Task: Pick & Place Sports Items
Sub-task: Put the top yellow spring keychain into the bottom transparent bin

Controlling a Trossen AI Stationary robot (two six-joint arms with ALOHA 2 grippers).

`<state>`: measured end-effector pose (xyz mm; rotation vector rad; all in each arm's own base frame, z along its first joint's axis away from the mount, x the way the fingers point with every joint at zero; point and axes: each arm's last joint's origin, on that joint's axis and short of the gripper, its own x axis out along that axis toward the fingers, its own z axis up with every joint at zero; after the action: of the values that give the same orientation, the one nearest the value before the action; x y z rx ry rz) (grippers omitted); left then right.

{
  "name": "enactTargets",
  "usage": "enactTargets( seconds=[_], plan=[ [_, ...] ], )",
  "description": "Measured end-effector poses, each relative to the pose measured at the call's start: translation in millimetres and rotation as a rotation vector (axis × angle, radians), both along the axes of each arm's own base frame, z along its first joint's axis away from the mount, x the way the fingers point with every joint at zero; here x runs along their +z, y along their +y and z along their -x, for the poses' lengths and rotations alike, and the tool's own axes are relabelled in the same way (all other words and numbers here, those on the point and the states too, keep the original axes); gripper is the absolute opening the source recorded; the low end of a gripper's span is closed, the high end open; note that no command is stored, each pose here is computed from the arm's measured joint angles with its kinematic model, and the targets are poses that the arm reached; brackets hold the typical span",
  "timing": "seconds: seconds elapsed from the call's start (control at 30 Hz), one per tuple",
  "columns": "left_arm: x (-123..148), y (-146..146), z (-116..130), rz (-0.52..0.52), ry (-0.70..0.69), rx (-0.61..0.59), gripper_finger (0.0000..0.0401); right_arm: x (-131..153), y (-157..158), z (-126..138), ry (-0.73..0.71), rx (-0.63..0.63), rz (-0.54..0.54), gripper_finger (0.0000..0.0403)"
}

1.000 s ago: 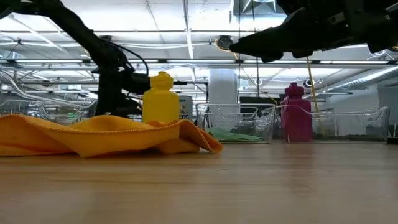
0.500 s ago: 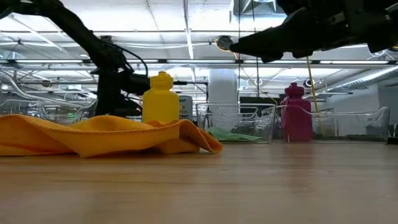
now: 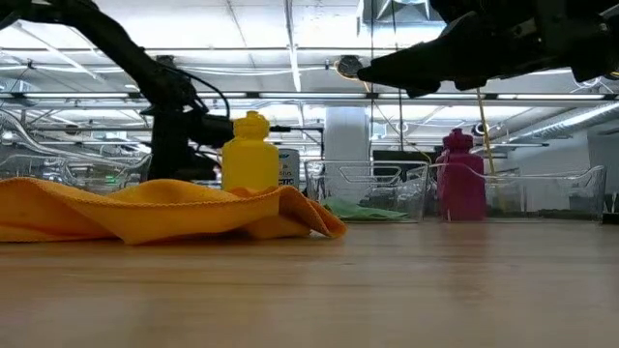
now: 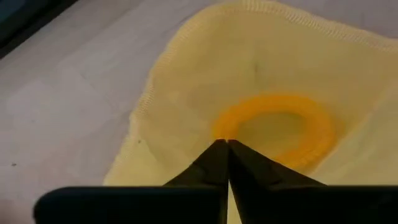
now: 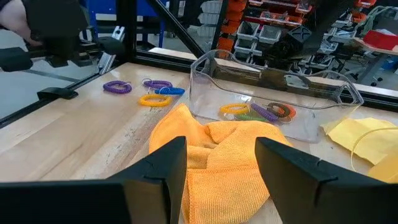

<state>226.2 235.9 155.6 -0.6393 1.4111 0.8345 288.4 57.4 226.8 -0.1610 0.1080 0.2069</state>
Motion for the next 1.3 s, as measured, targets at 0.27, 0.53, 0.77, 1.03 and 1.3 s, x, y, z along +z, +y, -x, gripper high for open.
enactTargets(
  seconds=[0.27, 0.53, 0.77, 1.03, 1.3],
  plan=[
    [17.3, -2.0, 2.9, -0.057, -0.018, -0.021, 0.0002, 0.0, -0.1, 0.0, 0.000, 0.000, 0.000, 0.0134],
    [44.9, -8.6, 7.4, -0.099, -0.095, -0.098, 0.0001, 0.0, 0.0, 0.0, 0.000, 0.000, 0.000, 0.0134],
    [54.2, -18.8, 6.8, -0.056, -0.121, -0.354, 0.0025, -0.1, 0.0, 0.0, 0.000, 0.000, 0.000, 0.0134],
    [54.0, -37.5, -7.7, -0.032, -0.113, -0.498, 0.0095, -0.1, 0.0, 0.0, 0.000, 0.000, 0.000, 0.0134],
    [53.9, -56.3, -22.1, -0.034, -0.098, -0.634, 0.0206, 0.0, -0.1, 0.0, 0.000, 0.000, 0.000, 0.0134]
  ],
)
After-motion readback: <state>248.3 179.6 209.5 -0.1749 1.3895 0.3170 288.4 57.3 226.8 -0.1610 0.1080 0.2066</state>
